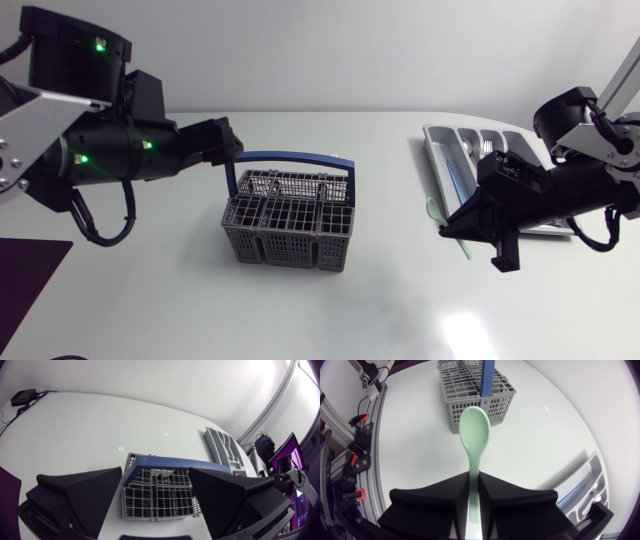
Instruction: Unload the cutlery basket into the drawer organizer.
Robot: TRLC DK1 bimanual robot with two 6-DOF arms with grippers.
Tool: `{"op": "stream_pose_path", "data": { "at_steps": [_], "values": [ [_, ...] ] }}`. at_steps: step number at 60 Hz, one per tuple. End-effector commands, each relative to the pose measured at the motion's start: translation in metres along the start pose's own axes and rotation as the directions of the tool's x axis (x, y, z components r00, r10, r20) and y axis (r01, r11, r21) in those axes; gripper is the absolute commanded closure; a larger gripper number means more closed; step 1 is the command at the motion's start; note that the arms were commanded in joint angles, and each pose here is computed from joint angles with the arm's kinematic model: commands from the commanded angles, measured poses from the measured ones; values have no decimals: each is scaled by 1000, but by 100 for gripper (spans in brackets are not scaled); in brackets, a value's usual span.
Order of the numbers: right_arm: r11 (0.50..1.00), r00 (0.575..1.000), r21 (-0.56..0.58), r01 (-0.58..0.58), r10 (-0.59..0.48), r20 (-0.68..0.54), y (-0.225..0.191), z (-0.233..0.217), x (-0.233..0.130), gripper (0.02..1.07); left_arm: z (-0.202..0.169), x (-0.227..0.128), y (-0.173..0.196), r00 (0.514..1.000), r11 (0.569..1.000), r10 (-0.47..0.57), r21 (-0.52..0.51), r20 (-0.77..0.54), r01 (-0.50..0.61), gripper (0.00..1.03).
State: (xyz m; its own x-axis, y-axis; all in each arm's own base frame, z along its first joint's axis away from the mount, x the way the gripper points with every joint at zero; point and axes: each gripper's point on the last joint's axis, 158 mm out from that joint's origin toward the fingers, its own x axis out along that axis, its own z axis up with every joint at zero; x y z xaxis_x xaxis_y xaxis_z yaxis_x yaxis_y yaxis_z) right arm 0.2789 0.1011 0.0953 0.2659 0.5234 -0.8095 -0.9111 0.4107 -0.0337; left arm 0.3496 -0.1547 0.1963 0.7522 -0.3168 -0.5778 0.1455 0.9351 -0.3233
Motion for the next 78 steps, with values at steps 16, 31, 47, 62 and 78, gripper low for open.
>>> {"op": "stream_pose_path", "data": {
  "at_steps": [16,31,47,62,78],
  "values": [
    [999,999,-34,21,-23,-41,-43,-42,-11,101,-27,5,49,995,972,97,216,-37,-87,10],
    [998,993,-53,36,-42,-110,-74,-86,-20,101,-52,15,85,981,934,171,333,-91,-132,10],
    [991,976,-101,92,-110,-186,-111,-124,-38,101,-79,40,99,977,904,179,412,-115,-117,10],
    [981,940,-140,132,-169,-297,-141,-167,-38,101,-103,63,100,970,899,177,428,-168,-90,10],
    [952,852,-246,182,-277,-444,-181,-212,-33,101,-115,66,75,973,899,132,435,-191,-37,10]
  ]
}}
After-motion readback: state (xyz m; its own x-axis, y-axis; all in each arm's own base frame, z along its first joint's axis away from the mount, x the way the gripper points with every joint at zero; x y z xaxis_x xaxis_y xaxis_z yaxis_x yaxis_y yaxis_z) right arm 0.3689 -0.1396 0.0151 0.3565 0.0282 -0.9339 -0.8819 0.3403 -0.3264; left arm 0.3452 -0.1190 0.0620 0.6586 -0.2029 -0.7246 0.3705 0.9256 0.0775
